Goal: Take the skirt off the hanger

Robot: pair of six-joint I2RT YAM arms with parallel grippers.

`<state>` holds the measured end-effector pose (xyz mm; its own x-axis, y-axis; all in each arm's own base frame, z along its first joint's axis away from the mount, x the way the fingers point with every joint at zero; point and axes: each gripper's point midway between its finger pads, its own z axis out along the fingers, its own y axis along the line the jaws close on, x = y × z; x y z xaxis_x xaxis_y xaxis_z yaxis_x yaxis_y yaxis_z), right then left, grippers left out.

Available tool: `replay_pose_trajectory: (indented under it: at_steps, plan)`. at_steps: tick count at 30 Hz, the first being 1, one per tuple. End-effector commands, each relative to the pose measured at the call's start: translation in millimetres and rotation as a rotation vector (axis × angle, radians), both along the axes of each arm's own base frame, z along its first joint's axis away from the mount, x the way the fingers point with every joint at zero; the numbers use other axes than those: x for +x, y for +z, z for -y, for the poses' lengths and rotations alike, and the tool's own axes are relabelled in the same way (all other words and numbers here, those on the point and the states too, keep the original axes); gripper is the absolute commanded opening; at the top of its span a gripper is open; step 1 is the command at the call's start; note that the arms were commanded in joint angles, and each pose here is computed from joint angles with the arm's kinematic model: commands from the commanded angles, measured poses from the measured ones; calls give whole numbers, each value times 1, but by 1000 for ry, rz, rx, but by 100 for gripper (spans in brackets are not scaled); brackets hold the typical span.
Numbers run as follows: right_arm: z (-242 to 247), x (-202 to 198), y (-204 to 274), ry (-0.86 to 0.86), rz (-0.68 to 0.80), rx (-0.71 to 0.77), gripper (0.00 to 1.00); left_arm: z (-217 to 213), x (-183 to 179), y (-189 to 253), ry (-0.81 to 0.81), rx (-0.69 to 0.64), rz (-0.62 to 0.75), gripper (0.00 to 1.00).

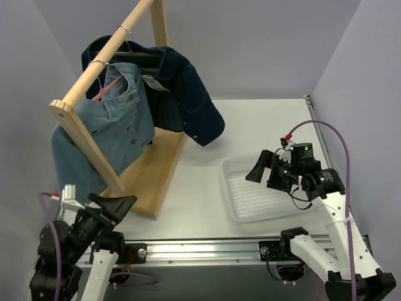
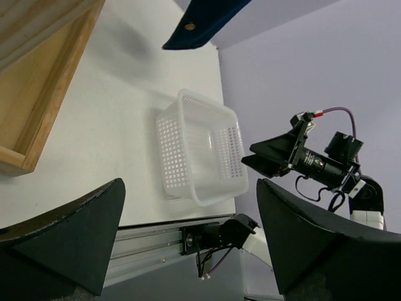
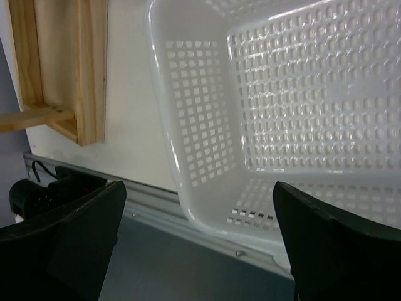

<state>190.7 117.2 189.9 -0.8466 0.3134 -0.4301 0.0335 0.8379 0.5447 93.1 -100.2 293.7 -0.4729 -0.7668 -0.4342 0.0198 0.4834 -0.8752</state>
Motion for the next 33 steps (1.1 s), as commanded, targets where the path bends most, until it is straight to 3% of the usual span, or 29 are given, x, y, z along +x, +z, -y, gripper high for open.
replay_pose_trajectory:
  at_steps: [1,3,8,15,16,20,23,27,29,30,31,33]
  plan:
    - [-8,-19,41,48,2,48,100,-15,-26,2,94,-49,-14,95]
    - [-9,-20,54,63,15,48,100,-21,-32,0,127,-70,-12,99]
    - [-12,-18,60,92,-41,46,100,-18,-38,-36,93,-42,-189,100]
    - [-49,25,96,172,78,225,100,-21,-24,-47,-13,227,-309,100]
    - [-60,36,110,193,131,256,100,-20,-22,-49,-33,259,-324,94]
    - [-88,76,150,222,299,220,100,-23,-4,-43,-113,427,-395,91]
    - [-117,102,166,275,352,181,100,-27,6,-18,-143,509,-371,91]
    - [-161,128,153,356,335,123,100,-29,18,6,-127,543,-270,91]
    - [-181,131,175,399,381,140,100,-29,15,13,-113,524,-214,91]
    - [-204,126,165,467,334,151,99,-28,14,15,-108,509,-204,91]
    - [-215,124,196,493,403,179,99,-29,11,17,-101,502,-194,91]
    - [-239,116,204,538,442,180,100,-31,5,15,-110,517,-211,91]
